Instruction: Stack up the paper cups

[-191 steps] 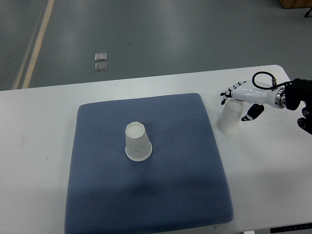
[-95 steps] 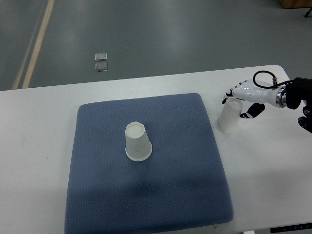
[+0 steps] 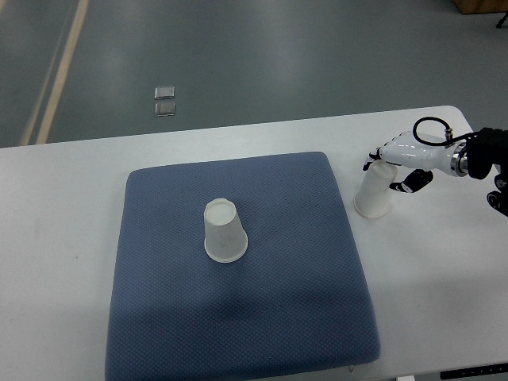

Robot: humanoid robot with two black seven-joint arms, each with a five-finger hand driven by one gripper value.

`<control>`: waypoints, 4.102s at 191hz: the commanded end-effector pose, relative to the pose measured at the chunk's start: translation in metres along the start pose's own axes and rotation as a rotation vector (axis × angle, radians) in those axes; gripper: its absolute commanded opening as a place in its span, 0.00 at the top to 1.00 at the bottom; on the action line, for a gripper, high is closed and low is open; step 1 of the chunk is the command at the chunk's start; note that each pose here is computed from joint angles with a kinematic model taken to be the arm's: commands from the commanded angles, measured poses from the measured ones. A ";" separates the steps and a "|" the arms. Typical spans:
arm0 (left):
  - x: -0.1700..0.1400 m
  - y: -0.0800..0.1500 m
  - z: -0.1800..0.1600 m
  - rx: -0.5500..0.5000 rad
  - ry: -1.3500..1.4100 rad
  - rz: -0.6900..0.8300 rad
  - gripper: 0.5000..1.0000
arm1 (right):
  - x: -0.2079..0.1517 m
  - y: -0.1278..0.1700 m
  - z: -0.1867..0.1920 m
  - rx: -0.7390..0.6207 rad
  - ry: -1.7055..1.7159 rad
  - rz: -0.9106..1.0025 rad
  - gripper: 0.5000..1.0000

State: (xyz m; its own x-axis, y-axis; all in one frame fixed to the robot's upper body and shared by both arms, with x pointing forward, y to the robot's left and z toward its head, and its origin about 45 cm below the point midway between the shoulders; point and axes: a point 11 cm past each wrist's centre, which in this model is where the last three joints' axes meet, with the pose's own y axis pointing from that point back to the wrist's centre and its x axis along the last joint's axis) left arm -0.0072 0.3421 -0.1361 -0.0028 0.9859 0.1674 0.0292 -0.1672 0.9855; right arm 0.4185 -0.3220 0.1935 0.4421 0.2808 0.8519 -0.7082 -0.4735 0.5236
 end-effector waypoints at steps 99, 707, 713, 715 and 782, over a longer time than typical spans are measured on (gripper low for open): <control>0.000 0.000 0.000 0.000 0.000 0.000 0.00 | 0.182 0.019 -0.084 0.277 0.065 0.279 0.81; 0.000 0.000 0.000 0.000 0.000 0.000 0.00 | 0.155 -0.020 -0.237 0.617 0.283 0.120 0.29; 0.000 0.000 0.000 0.000 0.000 0.002 0.00 | 0.157 -0.019 -0.236 0.616 0.277 0.127 0.29; 0.000 0.000 0.000 0.000 0.000 0.002 0.00 | 0.159 -0.019 -0.235 0.615 0.275 0.131 0.29; 0.000 0.000 0.000 0.000 0.000 0.000 0.00 | 0.192 -0.022 -0.159 0.464 -0.274 0.318 0.29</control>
State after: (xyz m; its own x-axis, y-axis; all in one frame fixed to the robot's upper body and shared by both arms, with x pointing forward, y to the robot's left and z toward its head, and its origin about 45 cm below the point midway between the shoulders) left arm -0.0072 0.3421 -0.1361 -0.0028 0.9858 0.1678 0.0292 -0.1676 0.9854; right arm 0.4080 -0.0982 0.3476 0.3136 0.0701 0.9470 -0.4213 -0.8835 0.2049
